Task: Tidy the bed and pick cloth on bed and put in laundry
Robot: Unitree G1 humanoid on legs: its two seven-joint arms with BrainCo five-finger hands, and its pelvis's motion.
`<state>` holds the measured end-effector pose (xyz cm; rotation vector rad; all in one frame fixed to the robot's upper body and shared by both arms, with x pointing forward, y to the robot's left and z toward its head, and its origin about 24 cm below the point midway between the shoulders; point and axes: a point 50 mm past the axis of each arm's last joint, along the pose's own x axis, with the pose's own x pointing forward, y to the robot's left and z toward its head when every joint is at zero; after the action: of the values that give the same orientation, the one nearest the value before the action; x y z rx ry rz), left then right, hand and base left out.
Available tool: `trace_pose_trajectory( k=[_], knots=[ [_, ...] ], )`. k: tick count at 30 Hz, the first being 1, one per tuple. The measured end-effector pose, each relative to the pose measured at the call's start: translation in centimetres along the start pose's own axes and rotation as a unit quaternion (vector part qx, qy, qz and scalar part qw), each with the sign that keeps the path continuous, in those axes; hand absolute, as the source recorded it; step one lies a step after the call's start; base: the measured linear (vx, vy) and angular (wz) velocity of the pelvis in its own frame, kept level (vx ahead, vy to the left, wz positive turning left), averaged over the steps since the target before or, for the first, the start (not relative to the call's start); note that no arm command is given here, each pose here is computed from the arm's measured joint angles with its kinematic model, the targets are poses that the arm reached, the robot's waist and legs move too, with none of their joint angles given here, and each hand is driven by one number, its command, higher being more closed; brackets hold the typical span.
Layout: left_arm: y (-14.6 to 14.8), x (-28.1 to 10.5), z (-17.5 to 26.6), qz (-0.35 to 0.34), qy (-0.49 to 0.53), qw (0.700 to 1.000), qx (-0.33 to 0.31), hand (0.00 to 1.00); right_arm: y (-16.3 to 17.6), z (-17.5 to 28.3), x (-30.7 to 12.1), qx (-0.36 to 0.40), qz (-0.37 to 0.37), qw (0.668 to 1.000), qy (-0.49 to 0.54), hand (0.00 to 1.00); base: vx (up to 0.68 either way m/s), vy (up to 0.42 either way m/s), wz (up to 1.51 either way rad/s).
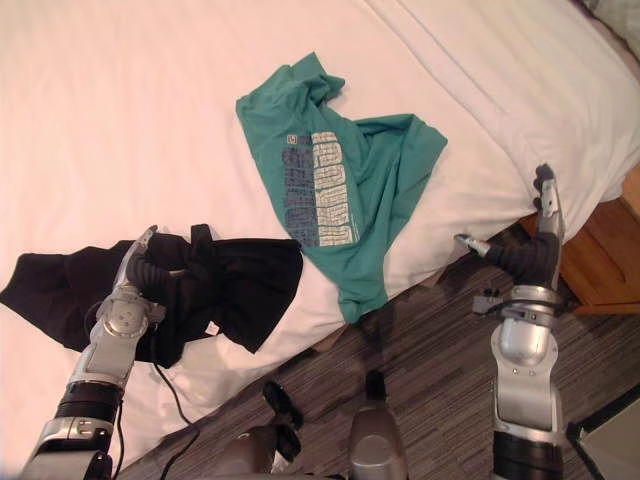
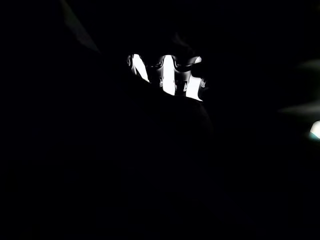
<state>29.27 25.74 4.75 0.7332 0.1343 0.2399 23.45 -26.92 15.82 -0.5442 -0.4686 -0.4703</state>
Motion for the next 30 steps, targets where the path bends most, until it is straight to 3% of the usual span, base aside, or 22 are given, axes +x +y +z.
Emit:
trace_pose_trajectory(
  k=[7, 15, 16, 23, 30],
  knots=[
    [-1.0, -1.1, -0.6, -0.017, 0.006, 1.000, -0.022, 0.00, 0.6, -0.2, -0.5, -0.010, 0.014, 1.000, 0.009, 0.00, 0.08, -0.018, 0.00],
    [-3.0, -5.4, -2.6, -0.070, 0.019, 0.991, -0.116, 0.00, 2.3, -0.5, -1.5, 0.018, 0.034, 0.999, 0.035, 0.00, 0.04, 0.025, 0.04],
    [-3.4, -5.7, -3.6, -0.075, 0.032, 0.988, -0.130, 1.00, 2.7, -0.4, -1.6, 0.021, 0.045, 0.998, 0.034, 0.00, 0.03, -0.009, -0.04],
    [-4.8, -5.9, -6.5, -0.054, 0.084, 0.975, -0.199, 1.00, 6.4, 0.0, -1.2, 0.024, 0.112, 0.993, 0.020, 0.00, 0.00, -0.002, 0.04],
    [-5.9, -6.0, -7.9, -0.051, 0.133, 0.961, -0.238, 1.00, 7.4, -0.2, -0.6, 0.008, 0.120, 0.993, 0.019, 0.00, -0.04, 0.018, 0.20]
  ],
)
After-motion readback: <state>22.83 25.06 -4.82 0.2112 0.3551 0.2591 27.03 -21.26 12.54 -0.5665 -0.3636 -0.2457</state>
